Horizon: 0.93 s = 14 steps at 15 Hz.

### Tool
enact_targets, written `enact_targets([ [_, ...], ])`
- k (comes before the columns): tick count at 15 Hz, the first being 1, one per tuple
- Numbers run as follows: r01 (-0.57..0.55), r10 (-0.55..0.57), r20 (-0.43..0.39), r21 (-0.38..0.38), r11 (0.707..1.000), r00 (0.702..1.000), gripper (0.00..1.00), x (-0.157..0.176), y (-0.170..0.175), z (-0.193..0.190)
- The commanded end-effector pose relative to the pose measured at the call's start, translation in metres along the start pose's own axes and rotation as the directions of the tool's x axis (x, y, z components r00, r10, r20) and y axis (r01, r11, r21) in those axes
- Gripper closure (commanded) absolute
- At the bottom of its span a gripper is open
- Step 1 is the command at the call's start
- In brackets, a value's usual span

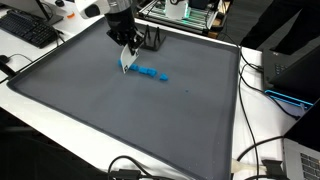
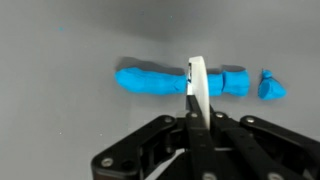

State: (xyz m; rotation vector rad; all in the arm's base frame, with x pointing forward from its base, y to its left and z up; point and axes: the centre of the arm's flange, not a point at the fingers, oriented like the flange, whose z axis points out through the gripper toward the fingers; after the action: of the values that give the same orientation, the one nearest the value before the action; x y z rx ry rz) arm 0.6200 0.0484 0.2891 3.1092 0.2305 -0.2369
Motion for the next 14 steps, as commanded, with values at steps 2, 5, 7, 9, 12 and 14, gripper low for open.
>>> enact_targets([
  [2,-0.006,0.007,0.009,-0.030,1.000,1.000,0.99,-0.005,0.016,-0.007],
  [5,-0.014,0.014,0.015,-0.043,0.999,1.000,0.99,-0.006,0.023,-0.002],
  [7,-0.017,0.018,0.018,-0.046,0.999,1.000,0.99,-0.006,0.027,0.001],
  [9,-0.021,0.021,0.021,-0.045,0.999,1.000,0.99,-0.007,0.029,0.004],
  [12,-0.026,0.027,0.029,-0.038,0.999,0.999,0.99,-0.008,0.030,0.012],
  [14,-0.026,0.027,0.036,-0.036,0.999,0.999,0.99,-0.008,0.030,0.017],
])
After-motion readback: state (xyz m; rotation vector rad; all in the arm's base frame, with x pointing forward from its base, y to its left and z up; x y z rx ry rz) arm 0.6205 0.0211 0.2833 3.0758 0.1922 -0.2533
